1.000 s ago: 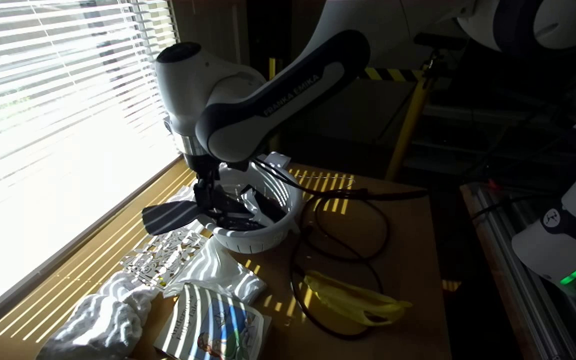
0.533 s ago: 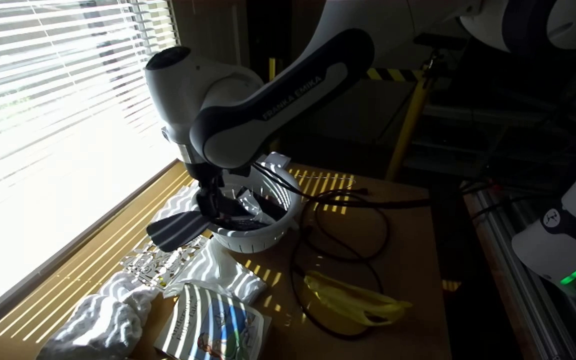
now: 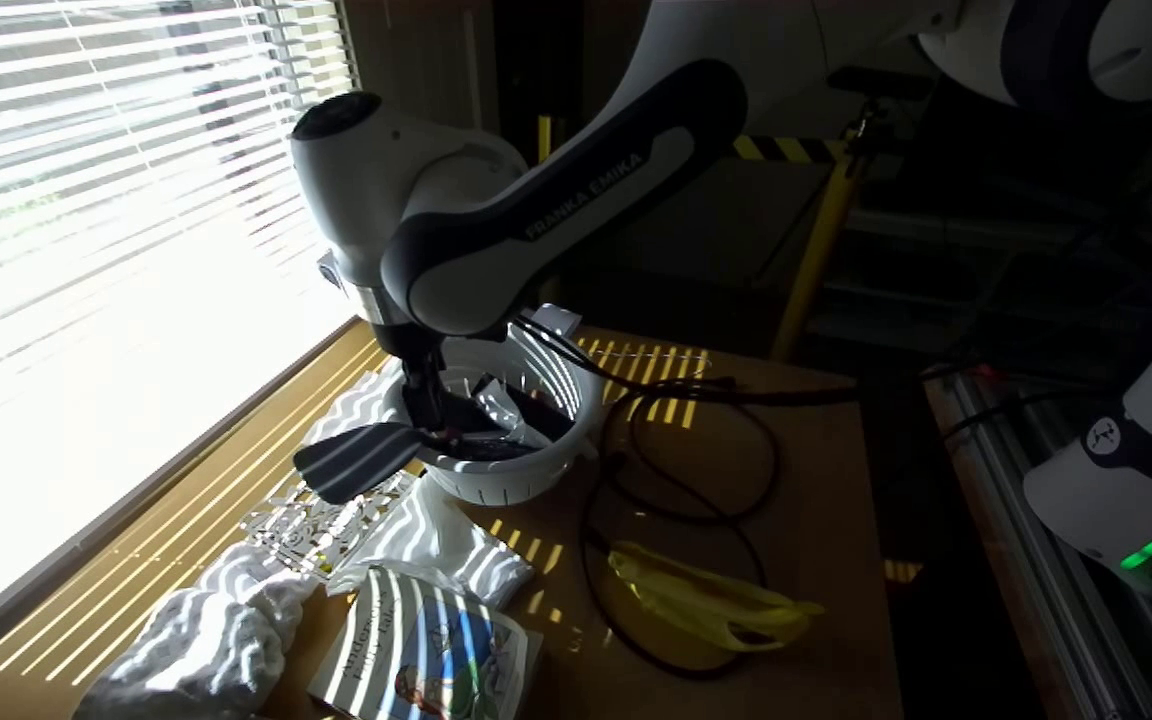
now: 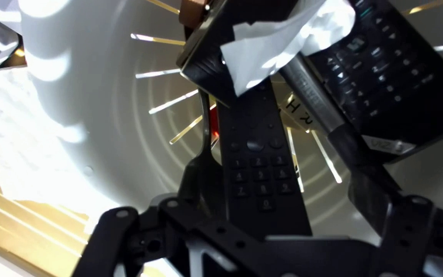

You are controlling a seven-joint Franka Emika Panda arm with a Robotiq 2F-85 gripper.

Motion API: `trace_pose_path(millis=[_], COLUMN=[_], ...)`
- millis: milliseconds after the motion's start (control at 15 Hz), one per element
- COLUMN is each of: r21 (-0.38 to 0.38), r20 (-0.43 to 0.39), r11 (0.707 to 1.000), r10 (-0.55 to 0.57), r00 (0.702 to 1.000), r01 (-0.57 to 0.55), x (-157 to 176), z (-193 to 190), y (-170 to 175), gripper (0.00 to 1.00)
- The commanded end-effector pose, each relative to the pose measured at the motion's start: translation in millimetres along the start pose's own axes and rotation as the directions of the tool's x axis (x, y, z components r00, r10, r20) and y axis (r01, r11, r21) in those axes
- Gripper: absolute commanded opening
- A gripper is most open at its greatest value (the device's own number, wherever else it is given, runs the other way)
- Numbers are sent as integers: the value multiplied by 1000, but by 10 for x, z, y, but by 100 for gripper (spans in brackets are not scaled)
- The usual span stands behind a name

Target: Remove the black remote control from the white colander.

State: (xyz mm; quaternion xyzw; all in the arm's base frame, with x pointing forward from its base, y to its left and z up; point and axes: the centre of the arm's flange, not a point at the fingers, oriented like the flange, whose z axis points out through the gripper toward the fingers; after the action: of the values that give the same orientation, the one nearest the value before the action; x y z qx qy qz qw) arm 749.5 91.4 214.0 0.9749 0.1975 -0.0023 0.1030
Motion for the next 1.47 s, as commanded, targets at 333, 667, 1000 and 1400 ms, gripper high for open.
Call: trace_pose_path(millis=[333,667,1000,1400], r21=[94,25,9,-74], r20=[-13,-34,-8,-173], r11=[992,998,999,997], r10=[-83,-49,-50,-24], r00=[996,998,999,985], r01=[84,50,50,11], x=[93,157,111,-373], z=[92,91,-39,-809], y=[120,109,-8,-252], gripper=[54,26,26,26])
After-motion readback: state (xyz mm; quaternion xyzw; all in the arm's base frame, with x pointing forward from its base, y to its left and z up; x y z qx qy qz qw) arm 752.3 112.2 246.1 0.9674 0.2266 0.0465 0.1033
